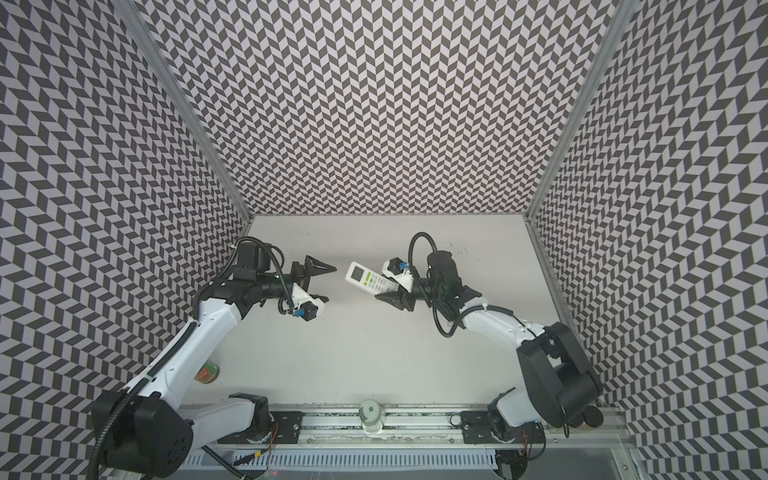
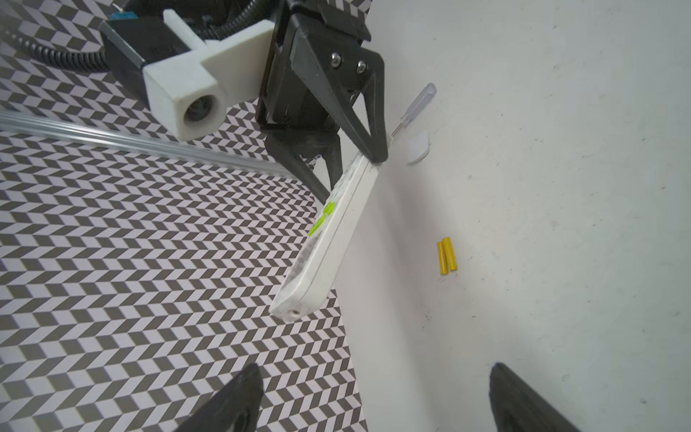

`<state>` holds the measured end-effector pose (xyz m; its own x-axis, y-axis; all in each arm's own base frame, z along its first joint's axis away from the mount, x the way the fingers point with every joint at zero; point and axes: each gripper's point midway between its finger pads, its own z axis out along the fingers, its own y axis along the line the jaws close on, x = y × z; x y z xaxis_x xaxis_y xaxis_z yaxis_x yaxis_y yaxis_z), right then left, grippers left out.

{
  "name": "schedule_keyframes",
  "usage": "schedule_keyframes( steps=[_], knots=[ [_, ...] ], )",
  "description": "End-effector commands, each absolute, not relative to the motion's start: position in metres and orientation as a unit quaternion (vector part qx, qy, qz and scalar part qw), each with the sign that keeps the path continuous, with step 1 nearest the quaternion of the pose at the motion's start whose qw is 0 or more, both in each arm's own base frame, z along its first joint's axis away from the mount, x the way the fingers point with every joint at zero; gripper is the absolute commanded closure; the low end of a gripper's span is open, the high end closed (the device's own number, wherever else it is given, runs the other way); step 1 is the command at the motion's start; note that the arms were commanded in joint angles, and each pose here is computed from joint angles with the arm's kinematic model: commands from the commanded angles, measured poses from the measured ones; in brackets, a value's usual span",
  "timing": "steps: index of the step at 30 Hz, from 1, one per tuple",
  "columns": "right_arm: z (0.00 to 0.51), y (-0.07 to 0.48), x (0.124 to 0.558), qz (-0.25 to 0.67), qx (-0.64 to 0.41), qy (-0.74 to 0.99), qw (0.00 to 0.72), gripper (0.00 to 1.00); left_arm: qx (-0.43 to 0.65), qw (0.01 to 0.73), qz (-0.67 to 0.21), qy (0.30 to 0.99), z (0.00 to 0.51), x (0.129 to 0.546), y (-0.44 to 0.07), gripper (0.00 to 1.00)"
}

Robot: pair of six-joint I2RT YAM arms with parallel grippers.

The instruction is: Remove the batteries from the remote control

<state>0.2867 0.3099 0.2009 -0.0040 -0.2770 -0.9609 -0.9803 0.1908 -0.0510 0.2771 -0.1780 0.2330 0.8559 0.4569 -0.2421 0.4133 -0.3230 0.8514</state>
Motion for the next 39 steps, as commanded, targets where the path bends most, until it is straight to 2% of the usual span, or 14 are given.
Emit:
schedule_keyframes(
  steps=[1, 6, 13, 25, 39],
  knots=[
    [0.198, 0.322, 0.268, 0.388, -0.567, 0.558, 0.465, 0.67, 0.855, 0.505, 0.048, 0.109, 0.219, 0.247, -0.183, 0.07],
    [0.188, 0.332, 0.251, 0.414, -0.586, 0.549, 0.429, 0.67, 0.853, 0.516, 0.053, 0.06, 0.214, 0.238, -0.186, 0.09],
    [0.189, 0.34, 0.234, 0.456, -0.596, 0.528, 0.397, 0.67, 0.846, 0.528, 0.073, -0.017, 0.206, 0.228, -0.188, 0.22],
    [0.179, 0.355, 0.231, 0.472, -0.591, 0.542, 0.367, 0.68, 0.838, 0.533, 0.103, -0.046, 0.196, 0.235, -0.194, 0.32],
    [0.174, 0.362, 0.234, 0.476, -0.582, 0.555, 0.356, 0.68, 0.835, 0.541, 0.082, -0.048, 0.19, 0.225, -0.198, 0.65]
  ],
)
